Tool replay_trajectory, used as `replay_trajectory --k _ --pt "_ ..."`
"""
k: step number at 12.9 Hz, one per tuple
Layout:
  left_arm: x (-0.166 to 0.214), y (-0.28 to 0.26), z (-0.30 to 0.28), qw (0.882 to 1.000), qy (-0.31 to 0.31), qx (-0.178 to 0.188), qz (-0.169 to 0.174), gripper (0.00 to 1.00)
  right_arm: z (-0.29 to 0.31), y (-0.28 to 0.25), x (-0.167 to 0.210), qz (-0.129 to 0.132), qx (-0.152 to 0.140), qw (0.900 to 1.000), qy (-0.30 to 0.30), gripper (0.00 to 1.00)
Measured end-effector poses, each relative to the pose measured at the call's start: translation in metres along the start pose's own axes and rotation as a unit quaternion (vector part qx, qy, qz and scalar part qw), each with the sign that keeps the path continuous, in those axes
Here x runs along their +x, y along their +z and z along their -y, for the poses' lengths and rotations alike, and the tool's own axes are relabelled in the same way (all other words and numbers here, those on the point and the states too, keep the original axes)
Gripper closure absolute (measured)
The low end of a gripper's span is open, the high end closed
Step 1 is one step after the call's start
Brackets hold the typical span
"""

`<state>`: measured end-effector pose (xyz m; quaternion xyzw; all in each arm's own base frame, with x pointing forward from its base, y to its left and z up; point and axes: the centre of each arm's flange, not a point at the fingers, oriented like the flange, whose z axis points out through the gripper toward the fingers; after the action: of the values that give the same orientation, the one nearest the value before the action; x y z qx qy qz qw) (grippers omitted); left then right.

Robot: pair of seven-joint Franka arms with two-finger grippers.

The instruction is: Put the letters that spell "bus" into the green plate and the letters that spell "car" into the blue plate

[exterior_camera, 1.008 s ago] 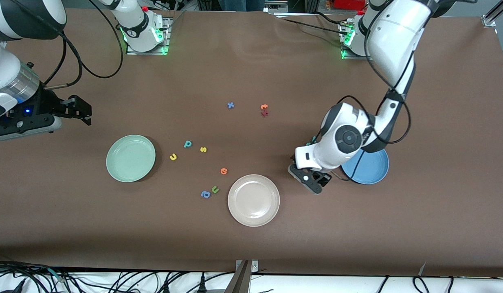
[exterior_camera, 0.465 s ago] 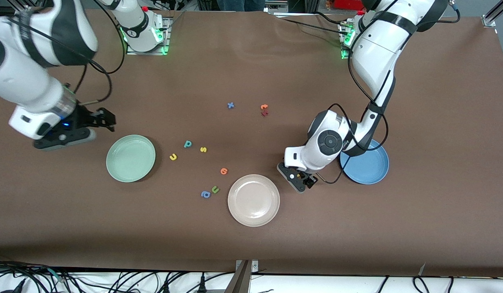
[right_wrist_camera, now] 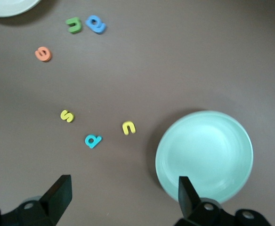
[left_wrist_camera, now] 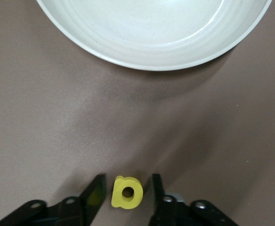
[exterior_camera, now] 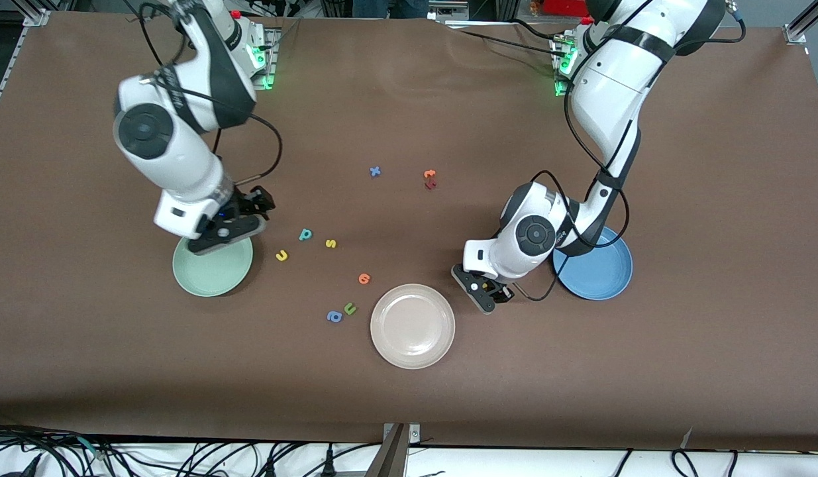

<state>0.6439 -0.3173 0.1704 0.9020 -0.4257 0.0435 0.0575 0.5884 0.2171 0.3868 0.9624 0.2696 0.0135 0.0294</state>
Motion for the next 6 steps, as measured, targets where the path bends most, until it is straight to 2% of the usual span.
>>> replay_trajectory --k 1,2,4,6 --pt "0.001 -0.001 0.000 1.000 0.004 0.000 -0.001 0.67 0.003 0.017 0.007 -0.012 -0.013 0.998 -0.056 0.00" --pt "0.002 -0.004 0.000 1.000 0.006 0.001 -0.002 0.71 0.002 0.035 0.013 -0.025 -0.019 0.994 -0.105 0.00" --pt "0.001 -0.005 0.002 1.000 0.005 0.001 0.000 0.71 -0.012 0.068 0.016 -0.039 -0.022 0.988 -0.150 0.00" --pt "0.001 -0.021 0.010 1.000 0.000 -0.001 0.010 0.71 -0.022 0.094 0.013 -0.044 -0.021 0.986 -0.160 0.00"
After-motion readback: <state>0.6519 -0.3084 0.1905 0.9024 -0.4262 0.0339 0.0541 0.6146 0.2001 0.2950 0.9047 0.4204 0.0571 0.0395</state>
